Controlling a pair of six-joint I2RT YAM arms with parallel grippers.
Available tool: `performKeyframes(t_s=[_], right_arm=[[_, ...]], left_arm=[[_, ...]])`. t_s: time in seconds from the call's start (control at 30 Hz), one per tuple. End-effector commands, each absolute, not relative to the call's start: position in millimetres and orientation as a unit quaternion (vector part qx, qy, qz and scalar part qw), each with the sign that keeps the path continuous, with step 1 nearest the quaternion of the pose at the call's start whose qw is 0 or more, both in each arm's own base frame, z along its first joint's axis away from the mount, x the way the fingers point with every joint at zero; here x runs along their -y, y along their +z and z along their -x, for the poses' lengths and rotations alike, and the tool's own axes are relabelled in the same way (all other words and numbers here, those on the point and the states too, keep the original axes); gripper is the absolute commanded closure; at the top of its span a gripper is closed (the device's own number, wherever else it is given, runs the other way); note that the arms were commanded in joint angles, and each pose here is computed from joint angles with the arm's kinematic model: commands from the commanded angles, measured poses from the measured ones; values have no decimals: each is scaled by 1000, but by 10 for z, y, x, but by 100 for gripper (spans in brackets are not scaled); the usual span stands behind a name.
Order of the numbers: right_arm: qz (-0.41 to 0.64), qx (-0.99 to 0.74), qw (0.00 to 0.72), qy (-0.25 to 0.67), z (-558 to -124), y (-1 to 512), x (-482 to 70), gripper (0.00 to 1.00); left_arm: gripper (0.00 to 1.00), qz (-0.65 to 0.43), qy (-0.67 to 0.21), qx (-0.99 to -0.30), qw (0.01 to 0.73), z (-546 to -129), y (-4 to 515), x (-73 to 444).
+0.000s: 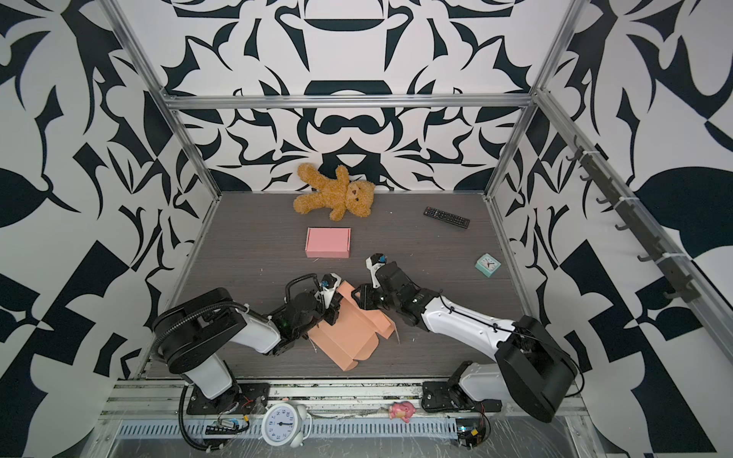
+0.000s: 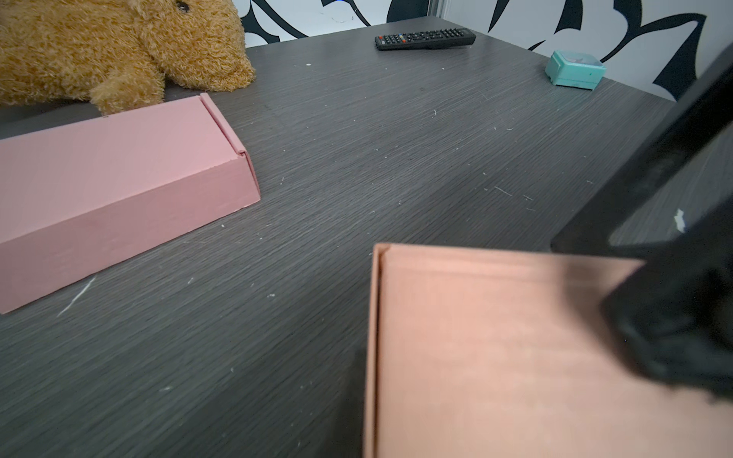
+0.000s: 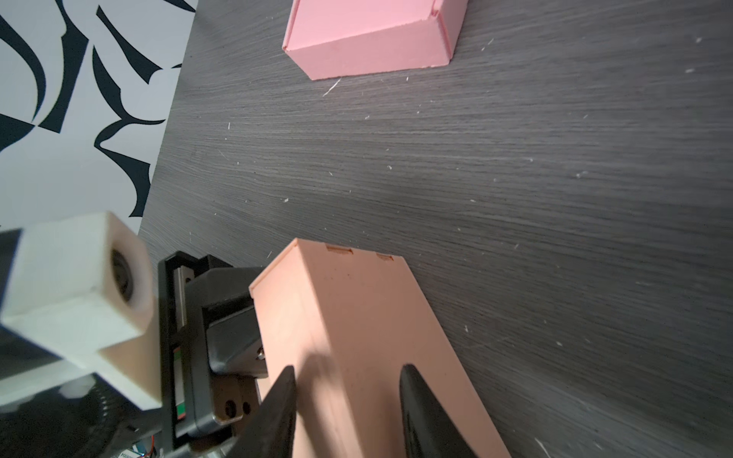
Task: Fold the paper box
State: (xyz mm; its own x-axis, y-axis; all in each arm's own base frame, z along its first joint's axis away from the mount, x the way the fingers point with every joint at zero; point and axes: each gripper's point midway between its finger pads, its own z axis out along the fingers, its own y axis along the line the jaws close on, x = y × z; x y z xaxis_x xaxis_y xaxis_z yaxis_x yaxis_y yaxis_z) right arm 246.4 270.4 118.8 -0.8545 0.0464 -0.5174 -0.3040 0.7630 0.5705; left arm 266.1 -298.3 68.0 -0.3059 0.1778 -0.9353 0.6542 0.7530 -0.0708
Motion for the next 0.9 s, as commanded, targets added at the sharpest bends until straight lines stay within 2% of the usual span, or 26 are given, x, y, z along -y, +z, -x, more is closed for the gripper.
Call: performKeyframes(t_s=[0.0,0.23,0.5,0.67,0.87], right_arm=[[97,-901,290,308,-2477,1531,-2611,54],[117,-894,348,256,-2435,2075,-2290,51],[127,-888,371,240,-2343,2350,-2117,52],[150,-863,394,278,-2296,2552,-2211,55],[166,-845,425,279,-2284,2764,-2176,58]], left_arm=[[90,-244,-229,-780,529,-2730,830,2985],[90,-170,-214,-828,489,-2757,844,2806],[90,-112,-185,-858,466,-2699,1087,2511],[90,-71,-169,-889,420,-2668,1072,2442],[91,-23,-152,-902,403,-2694,1095,2301]])
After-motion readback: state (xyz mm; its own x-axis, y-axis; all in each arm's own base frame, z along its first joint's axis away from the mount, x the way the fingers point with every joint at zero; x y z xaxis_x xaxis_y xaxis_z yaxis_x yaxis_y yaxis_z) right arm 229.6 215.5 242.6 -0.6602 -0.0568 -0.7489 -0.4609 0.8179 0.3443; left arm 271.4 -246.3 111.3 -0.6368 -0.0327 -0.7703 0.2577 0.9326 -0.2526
